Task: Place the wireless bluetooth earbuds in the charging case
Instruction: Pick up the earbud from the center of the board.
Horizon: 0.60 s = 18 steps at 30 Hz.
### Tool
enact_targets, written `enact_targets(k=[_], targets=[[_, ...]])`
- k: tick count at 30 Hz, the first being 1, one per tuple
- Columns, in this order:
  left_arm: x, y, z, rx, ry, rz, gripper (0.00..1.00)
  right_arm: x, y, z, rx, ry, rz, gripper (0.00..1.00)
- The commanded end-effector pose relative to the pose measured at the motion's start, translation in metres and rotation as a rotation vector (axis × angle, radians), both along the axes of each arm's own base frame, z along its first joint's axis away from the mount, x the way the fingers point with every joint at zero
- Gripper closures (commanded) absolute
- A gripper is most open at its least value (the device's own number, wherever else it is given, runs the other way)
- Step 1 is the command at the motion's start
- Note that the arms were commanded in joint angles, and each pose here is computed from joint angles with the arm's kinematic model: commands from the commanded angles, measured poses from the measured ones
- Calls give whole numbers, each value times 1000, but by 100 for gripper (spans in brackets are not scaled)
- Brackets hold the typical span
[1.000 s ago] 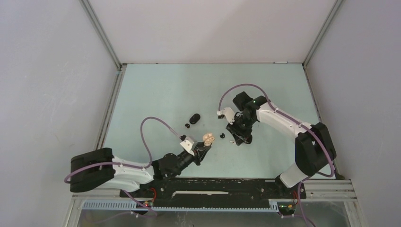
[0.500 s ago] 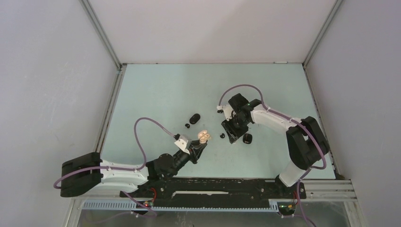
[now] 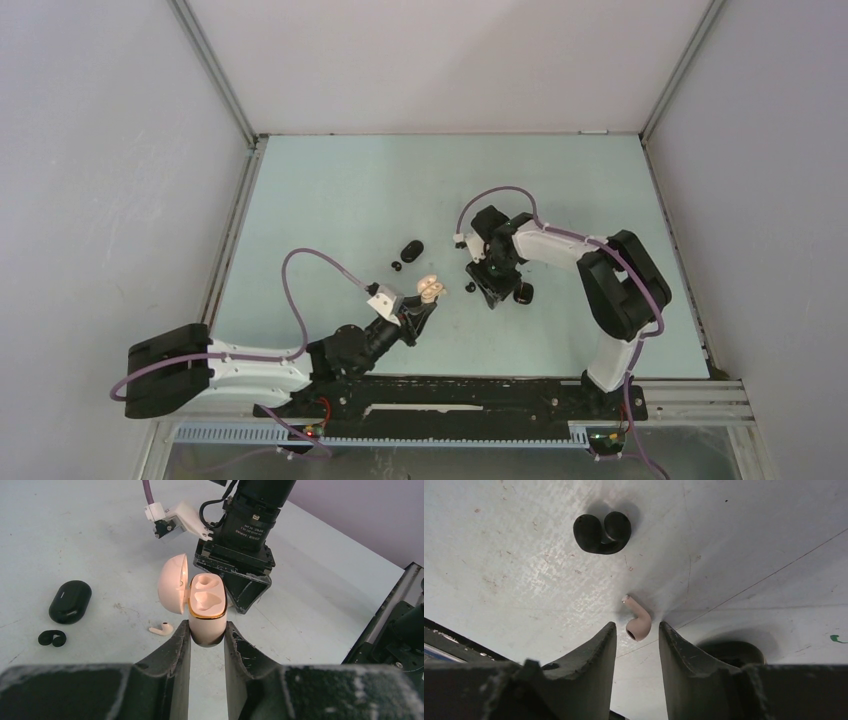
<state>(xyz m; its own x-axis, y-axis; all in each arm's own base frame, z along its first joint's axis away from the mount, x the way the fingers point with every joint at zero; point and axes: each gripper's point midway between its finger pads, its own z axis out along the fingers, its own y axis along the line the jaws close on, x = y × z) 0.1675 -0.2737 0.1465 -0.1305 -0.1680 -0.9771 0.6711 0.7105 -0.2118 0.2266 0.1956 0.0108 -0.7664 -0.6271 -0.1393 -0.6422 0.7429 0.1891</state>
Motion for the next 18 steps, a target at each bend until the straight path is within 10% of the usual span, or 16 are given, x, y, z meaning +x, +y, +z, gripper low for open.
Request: enact_targets(k=[1,18], targets=[[1,3,6,-36,-3,19,100,13,1,-2,-16,-32,-3,63],[-1,6,-2,-22,1,13,100,10,-12,46,-31,-188,254,91]])
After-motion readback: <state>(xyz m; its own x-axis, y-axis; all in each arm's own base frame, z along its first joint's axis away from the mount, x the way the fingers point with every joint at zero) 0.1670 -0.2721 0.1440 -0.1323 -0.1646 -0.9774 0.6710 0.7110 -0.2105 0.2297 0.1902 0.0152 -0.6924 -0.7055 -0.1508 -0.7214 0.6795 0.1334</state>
